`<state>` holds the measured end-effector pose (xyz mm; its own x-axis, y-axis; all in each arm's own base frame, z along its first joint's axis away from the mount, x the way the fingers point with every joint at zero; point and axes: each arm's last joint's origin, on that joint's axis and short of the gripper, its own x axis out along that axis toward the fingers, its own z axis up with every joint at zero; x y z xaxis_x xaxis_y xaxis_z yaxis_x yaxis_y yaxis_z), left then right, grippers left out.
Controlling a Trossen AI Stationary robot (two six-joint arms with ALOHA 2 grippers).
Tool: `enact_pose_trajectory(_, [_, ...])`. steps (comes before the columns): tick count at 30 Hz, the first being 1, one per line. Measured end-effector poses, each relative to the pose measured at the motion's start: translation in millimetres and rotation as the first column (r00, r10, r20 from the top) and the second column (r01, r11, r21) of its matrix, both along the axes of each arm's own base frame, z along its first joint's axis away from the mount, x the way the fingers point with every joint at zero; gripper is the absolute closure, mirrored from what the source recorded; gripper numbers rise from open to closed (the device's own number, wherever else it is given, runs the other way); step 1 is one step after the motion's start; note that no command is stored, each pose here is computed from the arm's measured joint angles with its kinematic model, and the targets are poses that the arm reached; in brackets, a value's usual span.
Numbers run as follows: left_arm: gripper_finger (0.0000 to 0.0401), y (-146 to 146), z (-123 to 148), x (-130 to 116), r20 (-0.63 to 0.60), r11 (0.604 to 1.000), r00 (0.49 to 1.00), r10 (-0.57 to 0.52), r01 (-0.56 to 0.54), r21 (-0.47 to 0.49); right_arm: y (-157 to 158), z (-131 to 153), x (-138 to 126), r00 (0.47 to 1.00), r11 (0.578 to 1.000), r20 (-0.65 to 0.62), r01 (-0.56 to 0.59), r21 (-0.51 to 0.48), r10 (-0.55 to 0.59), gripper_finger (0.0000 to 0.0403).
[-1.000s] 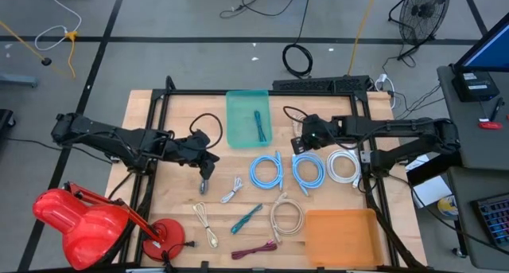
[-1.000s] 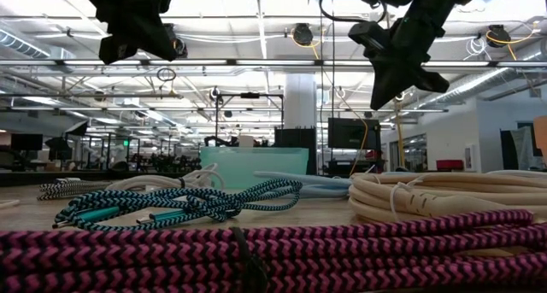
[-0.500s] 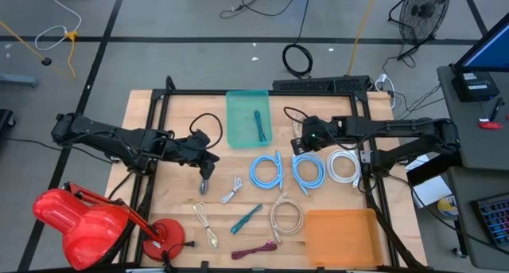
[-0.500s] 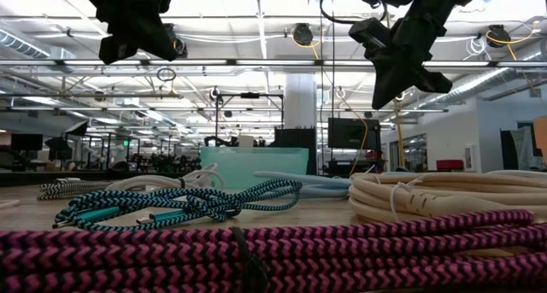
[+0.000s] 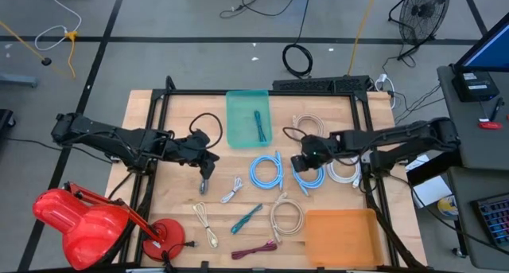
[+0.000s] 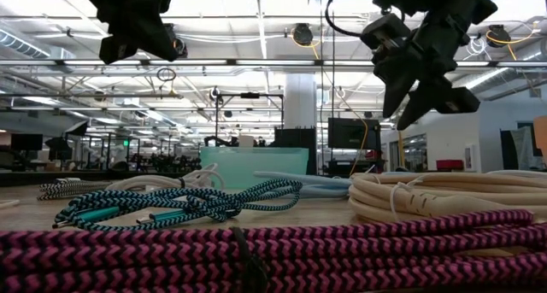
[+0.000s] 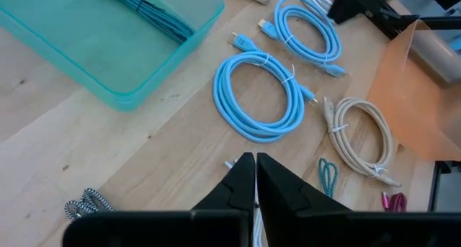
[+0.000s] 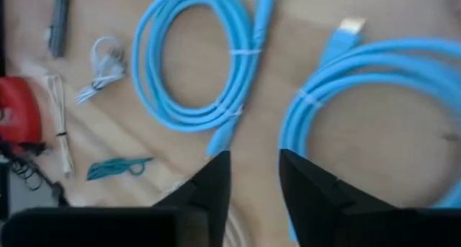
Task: Pick & Place USB Port
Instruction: Put the right light blue charger cable into the orange bin
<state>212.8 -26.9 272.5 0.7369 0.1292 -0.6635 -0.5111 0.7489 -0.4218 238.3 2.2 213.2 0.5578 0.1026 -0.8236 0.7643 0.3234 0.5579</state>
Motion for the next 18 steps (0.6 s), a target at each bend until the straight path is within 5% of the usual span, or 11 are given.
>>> enact_pose_trajectory(7, [0.0384, 0.4, 0.5, 0.3, 0.007, 1.000, 1.000, 0.009, -0.009, 0.015, 8.8, -22.8, 4.6, 0.995, 1.000, -0.101, 0.007, -0.005, -0.008, 0.0224])
enact_pose_trajectory(18, [0.0384, 0.1, 0.3, 0.2, 0.005, 1.000, 1.000, 0.008, -0.008, 0.007, 10.2, -60.3, 28.0, 0.988, 1.000, -0.156, -0.004, 0.014, 0.006, 0.0222])
